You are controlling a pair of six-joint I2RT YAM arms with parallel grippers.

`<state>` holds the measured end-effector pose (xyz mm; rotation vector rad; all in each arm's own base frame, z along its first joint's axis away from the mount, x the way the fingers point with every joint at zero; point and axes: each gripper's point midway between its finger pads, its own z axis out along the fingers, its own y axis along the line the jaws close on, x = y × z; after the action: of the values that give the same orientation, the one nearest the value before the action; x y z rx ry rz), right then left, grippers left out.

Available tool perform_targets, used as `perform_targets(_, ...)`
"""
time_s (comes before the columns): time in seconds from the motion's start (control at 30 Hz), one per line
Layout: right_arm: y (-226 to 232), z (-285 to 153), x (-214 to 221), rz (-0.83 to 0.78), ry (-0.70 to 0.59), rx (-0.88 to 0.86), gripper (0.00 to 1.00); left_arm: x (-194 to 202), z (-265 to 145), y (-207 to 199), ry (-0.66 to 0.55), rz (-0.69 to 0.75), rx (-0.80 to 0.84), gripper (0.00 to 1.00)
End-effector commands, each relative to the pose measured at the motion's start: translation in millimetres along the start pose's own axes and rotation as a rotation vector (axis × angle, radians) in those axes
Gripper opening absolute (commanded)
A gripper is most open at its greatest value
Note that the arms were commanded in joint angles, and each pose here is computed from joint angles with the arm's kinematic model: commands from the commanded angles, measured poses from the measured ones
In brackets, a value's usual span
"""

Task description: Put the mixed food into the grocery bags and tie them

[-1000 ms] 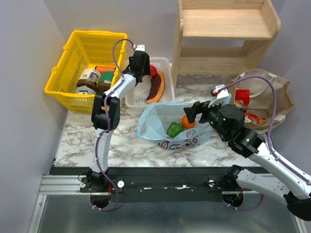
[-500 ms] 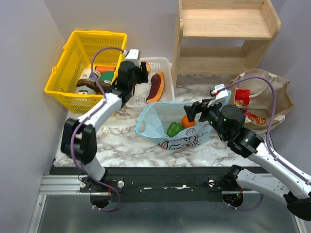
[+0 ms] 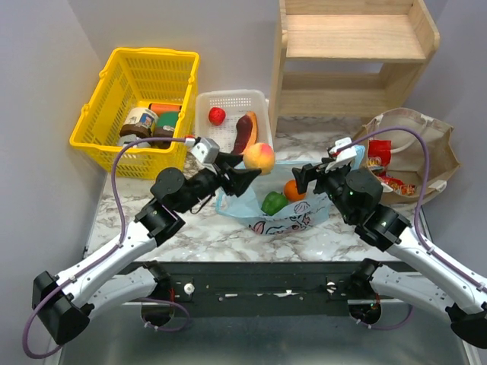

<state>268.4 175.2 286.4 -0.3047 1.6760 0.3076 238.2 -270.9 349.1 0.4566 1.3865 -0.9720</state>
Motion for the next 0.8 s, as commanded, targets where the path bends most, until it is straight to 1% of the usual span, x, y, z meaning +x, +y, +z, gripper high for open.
perform_targets(0.0, -4, -5, -15, 0.03, -0.066, 0.016, 1.0, 71, -15, -25, 0.267, -0.045, 0.068, 0.36)
perform_targets(0.07, -3, -6, -16, 0.032, -0.07, 0.004, 1.0, 87, -17, -25, 0.309, -0.054, 0.051, 0.36)
perform_targets(0.13, -2, -5, -14, 0.033, -0.067, 0.0, 1.0, 99, -13, -17, 0.327, -0.06, 0.016, 0.36)
perform_targets(0.2, -2, -5, -14, 0.035, -0.067, 0.001, 1.0, 105, -6, -15, 0.358, -0.052, 0.012, 0.43)
perform_targets(0.23, -2, -6, -14, 0.038, -0.07, 0.001, 1.0, 106, -4, -16, 0.371, -0.049, 0.02, 0.49)
perform_targets(0.27, -2, -7, -13, 0.039, -0.07, 0.0, 1.0, 107, -2, -16, 0.38, -0.043, 0.02, 0.58)
perform_targets(0.3, -4, -9, -15, 0.044, -0.077, 0.002, 1.0, 106, 1, -17, 0.385, -0.028, 0.03, 0.8)
perform_targets(0.37, -5, -11, -14, 0.047, -0.08, 0.005, 1.0, 101, 3, -21, 0.376, -0.01, 0.056, 0.93)
perform_targets(0.43, -6, -13, -15, 0.052, -0.086, 0.01, 1.0, 89, 7, -20, 0.344, 0.02, 0.055, 0.99)
perform_targets(0.57, -6, -11, -11, 0.054, -0.075, 0.011, 1.0, 47, 16, -9, 0.252, 0.056, 0.006, 0.99)
perform_targets(0.63, -4, -9, -8, 0.055, -0.066, 0.004, 1.0, 16, 22, 1, 0.176, 0.055, -0.031, 0.99)
perform_targets(0.7, -2, -8, -6, 0.058, -0.059, -0.005, 1.0, -10, 31, 33, 0.119, 0.017, -0.112, 0.99)
perform_targets(0.73, -1, -8, -5, 0.057, -0.058, -0.006, 1.0, -16, 34, 51, 0.113, 0.003, -0.167, 0.99)
perform_targets(0.77, 0, -7, -4, 0.056, -0.052, -0.01, 1.0, -22, 34, 83, 0.105, -0.025, -0.268, 0.99)
